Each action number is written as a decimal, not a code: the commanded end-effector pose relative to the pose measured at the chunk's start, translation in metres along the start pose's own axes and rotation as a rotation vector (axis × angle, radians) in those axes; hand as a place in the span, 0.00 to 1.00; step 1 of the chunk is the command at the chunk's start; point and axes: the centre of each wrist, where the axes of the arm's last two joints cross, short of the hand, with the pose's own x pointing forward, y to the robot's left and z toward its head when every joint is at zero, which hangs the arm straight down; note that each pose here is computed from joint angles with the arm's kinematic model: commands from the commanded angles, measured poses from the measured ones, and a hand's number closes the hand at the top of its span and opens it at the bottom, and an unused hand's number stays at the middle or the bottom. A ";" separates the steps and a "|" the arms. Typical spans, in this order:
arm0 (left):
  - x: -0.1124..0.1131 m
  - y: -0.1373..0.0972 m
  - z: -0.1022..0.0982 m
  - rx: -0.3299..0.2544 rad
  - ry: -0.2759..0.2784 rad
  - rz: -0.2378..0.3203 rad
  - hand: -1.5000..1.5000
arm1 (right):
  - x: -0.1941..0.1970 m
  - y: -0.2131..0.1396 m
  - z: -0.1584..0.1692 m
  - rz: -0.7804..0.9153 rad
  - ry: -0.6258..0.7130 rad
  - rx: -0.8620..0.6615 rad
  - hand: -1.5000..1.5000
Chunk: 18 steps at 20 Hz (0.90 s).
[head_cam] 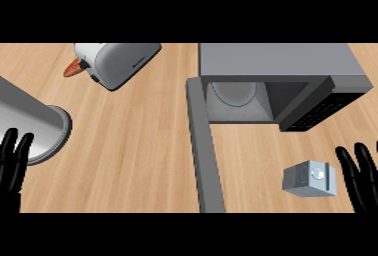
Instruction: Pick up the milk, place it into the microwave and close the microwave
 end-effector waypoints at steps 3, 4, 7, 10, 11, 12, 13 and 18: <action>0.003 0.001 0.018 -0.004 -0.009 0.019 0.00 | 0.014 -0.003 0.013 0.102 -0.004 -0.113 0.00; -0.011 0.020 0.013 0.007 -0.001 0.005 0.00 | -0.010 -0.012 0.007 0.093 -0.004 -0.112 0.00; -0.017 0.007 0.016 -0.005 0.002 0.003 0.00 | -0.018 -0.035 0.021 0.132 0.015 -0.155 0.00; -0.001 0.025 0.039 -0.016 -0.012 -0.001 0.00 | -0.023 -0.031 0.007 0.136 0.039 -0.205 0.00; 0.011 0.020 0.036 -0.013 -0.005 -0.003 0.00 | -0.016 -0.027 0.011 0.147 0.036 -0.202 0.00; -0.009 0.025 0.029 0.012 0.001 0.000 0.00 | -0.031 -0.045 0.003 0.133 0.046 -0.190 0.00; 0.009 0.030 0.043 -0.012 -0.005 0.003 0.00 | -0.031 -0.053 0.010 0.138 0.065 -0.215 0.00; -0.005 0.014 0.049 -0.012 0.018 0.026 0.00 | -0.055 -0.067 0.025 0.137 0.091 -0.263 0.00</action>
